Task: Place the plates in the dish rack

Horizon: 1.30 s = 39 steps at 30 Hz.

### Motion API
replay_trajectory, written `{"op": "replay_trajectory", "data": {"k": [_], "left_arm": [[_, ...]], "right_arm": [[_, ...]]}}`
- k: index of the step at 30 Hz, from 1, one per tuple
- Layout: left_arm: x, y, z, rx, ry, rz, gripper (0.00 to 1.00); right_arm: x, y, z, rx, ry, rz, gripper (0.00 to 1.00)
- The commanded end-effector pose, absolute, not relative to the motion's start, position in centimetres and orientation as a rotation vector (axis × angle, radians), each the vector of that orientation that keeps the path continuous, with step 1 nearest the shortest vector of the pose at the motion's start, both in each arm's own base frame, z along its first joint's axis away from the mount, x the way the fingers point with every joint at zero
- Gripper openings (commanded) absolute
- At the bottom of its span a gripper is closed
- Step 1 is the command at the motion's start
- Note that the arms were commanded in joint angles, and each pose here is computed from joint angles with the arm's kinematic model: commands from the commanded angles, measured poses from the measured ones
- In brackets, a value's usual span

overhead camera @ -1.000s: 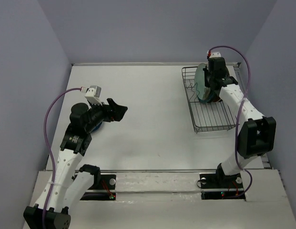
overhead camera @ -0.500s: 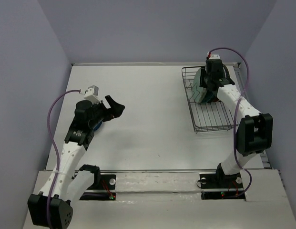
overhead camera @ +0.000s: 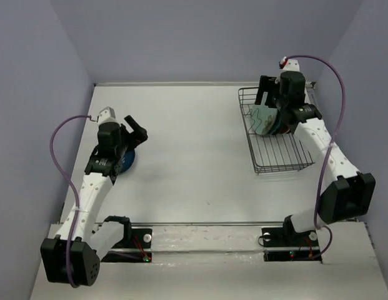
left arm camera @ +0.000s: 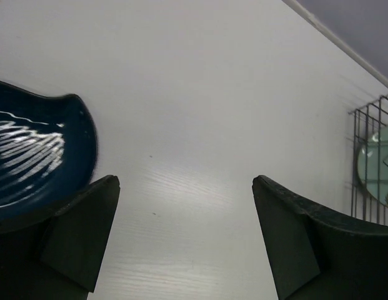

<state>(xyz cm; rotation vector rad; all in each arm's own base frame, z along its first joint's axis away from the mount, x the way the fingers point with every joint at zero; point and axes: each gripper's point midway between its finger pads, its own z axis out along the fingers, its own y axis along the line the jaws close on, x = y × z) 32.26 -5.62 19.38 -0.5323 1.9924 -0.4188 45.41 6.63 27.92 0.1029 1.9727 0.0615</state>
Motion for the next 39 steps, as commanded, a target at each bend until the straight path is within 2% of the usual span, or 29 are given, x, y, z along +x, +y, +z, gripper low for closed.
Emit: {"op": "replay_trajectory", "data": {"k": [1,2,7,10,18,24,34,37,39], "left_arm": [[33.3,1.9,22.4,-0.66,1.873,-0.059,0.99],[33.0,4.8,22.2,-0.733,1.846,0.024,0.99],[32.0,10.4,18.9,-0.861,1.906,0.225,0.99],[32.0,13.3,15.7,-0.935,1.991,0.322,0.99],[34.1,15.1,12.0,-0.825,2.15,0.415,0.99],[35.8,14.5,8.4,-0.723,2.278,0.341,0.98],[35.6,13.6,6.3,-0.677,2.336,0.288,0.8],[35.4,13.3,5.4,-0.679,2.368,0.276,0.71],[35.1,13.4,4.7,-0.696,2.391,0.297,0.7]], "right_arm": [[42.8,11.8,34.3,0.018,1.817,0.273,0.94],[41.9,13.9,34.4,-0.027,1.816,0.319,0.95],[37.4,20.6,33.8,-0.163,1.801,0.488,0.95],[34.9,22.6,33.7,-0.217,1.778,0.59,0.95],[30.4,24.2,31.6,-0.329,1.777,0.691,0.96],[29.3,24.7,30.6,-0.357,1.781,0.722,0.96],[29.4,25.4,30.8,-0.372,1.782,0.732,0.96],[29.2,25.7,30.7,-0.379,1.785,0.739,0.96],[29.3,25.7,30.8,-0.379,1.782,0.74,0.96]]}}
